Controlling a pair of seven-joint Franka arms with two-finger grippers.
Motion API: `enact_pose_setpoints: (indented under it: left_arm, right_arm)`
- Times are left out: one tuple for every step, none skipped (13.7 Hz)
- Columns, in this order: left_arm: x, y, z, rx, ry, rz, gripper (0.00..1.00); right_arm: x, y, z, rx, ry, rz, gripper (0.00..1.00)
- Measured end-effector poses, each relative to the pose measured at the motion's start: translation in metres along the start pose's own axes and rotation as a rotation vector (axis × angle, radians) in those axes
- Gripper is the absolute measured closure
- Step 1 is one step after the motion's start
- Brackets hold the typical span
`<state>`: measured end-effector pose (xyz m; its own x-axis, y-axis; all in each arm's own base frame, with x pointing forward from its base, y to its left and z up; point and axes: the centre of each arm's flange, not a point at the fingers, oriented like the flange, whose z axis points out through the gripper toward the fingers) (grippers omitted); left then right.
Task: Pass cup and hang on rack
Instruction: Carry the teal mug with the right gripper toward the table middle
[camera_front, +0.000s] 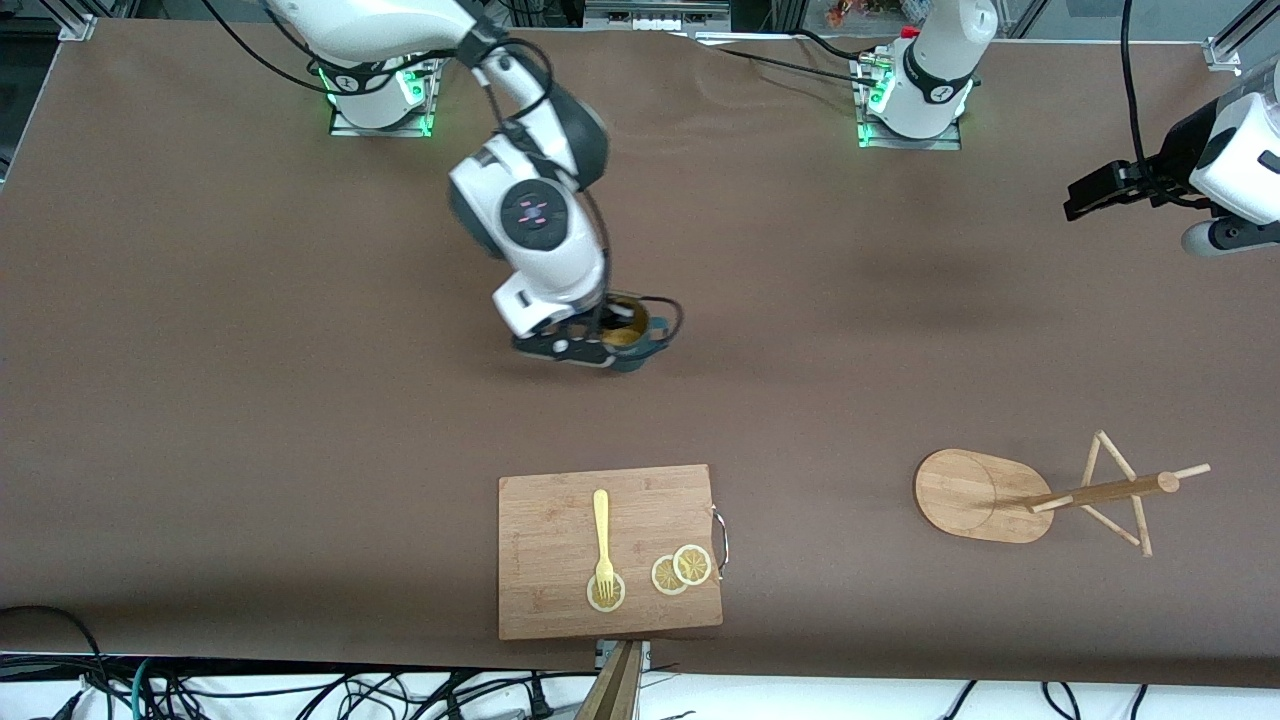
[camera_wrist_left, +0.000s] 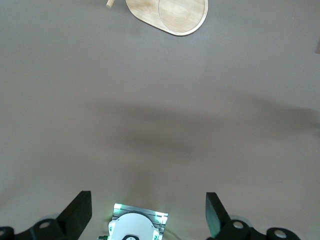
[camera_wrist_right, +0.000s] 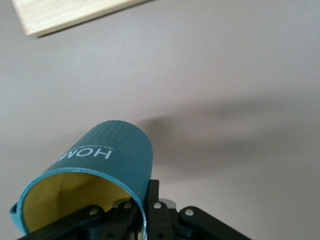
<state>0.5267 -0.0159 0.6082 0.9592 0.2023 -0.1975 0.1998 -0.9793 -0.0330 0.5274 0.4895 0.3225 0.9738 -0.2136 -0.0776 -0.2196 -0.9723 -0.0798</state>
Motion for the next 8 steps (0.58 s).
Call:
enact_pose_setpoints:
  left_arm:
    - [0.0, 0.0, 0.0, 0.0, 0.0, 0.0, 0.0]
    - [0.0, 0.0, 0.0, 0.0, 0.0, 0.0, 0.0]
    - [0.0, 0.0, 0.0, 0.0, 0.0, 0.0, 0.0]
    - [0.0, 0.0, 0.0, 0.0, 0.0, 0.002, 0.0]
    - [0.0, 0.0, 0.0, 0.0, 0.0, 0.008, 0.0]
    - [0.0, 0.0, 0.0, 0.0, 0.0, 0.016, 0.0]
    - [0.0, 0.0, 0.0, 0.0, 0.0, 0.025, 0.0]
    - [0.0, 0.0, 0.0, 0.0, 0.0, 0.028, 0.0]
  right_arm:
    - [-0.015, -0.02, 0.011, 0.005, -0.007, 0.016, 0.96]
    - [-0.026, -0.035, 0.023, 0.006, -0.014, 0.018, 0.96]
    - [-0.037, -0.047, 0.034, 0.004, -0.022, 0.01, 0.96]
    - [-0.047, -0.055, 0.043, 0.001, -0.028, -0.002, 0.96]
    - [-0.056, -0.062, 0.051, -0.003, -0.034, -0.015, 0.96]
    - [-0.065, -0.067, 0.055, -0.004, -0.037, -0.029, 0.96]
    - [-0.074, -0.073, 0.059, -0.002, -0.038, -0.042, 0.96]
    - [-0.082, -0.077, 0.063, 0.001, -0.038, -0.052, 0.96]
